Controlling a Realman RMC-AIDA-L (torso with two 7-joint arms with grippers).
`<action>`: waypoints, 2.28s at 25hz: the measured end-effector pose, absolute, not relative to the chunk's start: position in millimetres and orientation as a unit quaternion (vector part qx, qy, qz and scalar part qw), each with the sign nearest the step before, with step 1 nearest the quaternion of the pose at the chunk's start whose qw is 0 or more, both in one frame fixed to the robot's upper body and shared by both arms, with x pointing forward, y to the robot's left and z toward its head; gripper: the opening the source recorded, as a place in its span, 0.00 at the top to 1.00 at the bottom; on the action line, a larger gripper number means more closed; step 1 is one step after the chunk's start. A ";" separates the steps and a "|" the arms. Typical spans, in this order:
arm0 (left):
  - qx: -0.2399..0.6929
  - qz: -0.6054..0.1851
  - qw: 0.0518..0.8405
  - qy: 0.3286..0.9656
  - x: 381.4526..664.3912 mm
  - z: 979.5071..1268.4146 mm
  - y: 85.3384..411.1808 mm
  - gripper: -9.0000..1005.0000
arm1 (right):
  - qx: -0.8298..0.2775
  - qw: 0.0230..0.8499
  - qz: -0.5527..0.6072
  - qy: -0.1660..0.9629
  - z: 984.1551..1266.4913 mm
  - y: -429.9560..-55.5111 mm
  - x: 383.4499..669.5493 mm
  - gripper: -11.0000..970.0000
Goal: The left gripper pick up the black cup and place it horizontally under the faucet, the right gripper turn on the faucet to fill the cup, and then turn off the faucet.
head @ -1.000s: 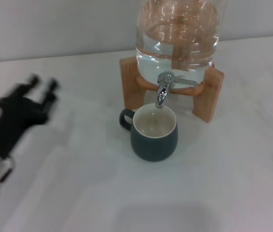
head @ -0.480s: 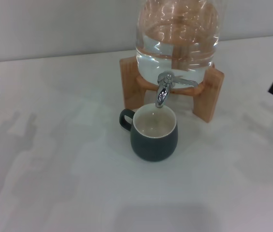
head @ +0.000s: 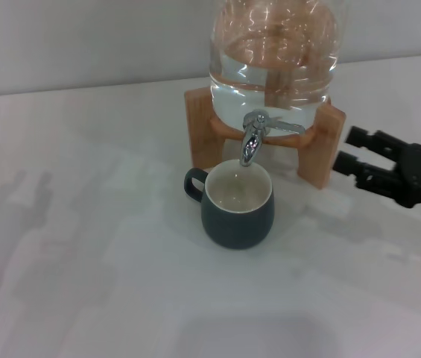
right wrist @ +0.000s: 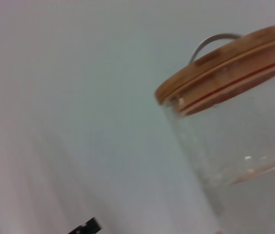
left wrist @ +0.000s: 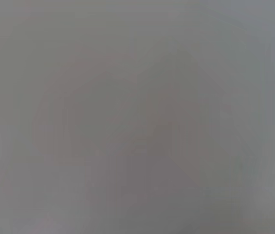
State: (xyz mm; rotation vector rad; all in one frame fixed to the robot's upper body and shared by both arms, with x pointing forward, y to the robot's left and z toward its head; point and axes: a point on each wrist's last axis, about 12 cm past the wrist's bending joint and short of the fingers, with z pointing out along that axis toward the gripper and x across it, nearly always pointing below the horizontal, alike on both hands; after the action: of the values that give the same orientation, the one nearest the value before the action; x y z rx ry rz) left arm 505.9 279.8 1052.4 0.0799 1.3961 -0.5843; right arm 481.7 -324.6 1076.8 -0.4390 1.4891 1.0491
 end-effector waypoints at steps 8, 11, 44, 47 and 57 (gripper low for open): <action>0.036 -0.265 0.726 0.633 506.3 1052.5 279.8 0.55 | -0.194 0.591 0.444 0.645 1075.6 -311.1 496.3 0.13; 0.036 -0.265 0.726 0.633 506.1 1052.4 279.6 0.55 | -0.189 0.588 0.434 0.655 1072.8 -309.6 500.3 0.13; 0.031 -0.266 0.717 0.643 501.0 1044.9 280.6 0.55 | -0.220 0.573 0.478 0.628 1077.4 -276.7 504.0 0.13; 0.031 -0.266 0.718 0.643 501.2 1045.2 281.0 0.55 | -0.227 0.569 0.481 0.627 1077.6 -274.6 503.2 0.13; 0.032 -0.267 0.717 0.643 501.1 1045.3 280.9 0.55 | -0.212 0.581 0.471 0.629 1076.6 -282.7 500.7 0.13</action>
State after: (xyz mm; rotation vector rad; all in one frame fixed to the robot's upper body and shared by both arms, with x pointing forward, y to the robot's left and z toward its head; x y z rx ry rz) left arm 501.1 280.9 1045.3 0.0713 1.4217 -0.5912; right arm 500.7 -282.7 1076.6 -0.4963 1.4704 1.0994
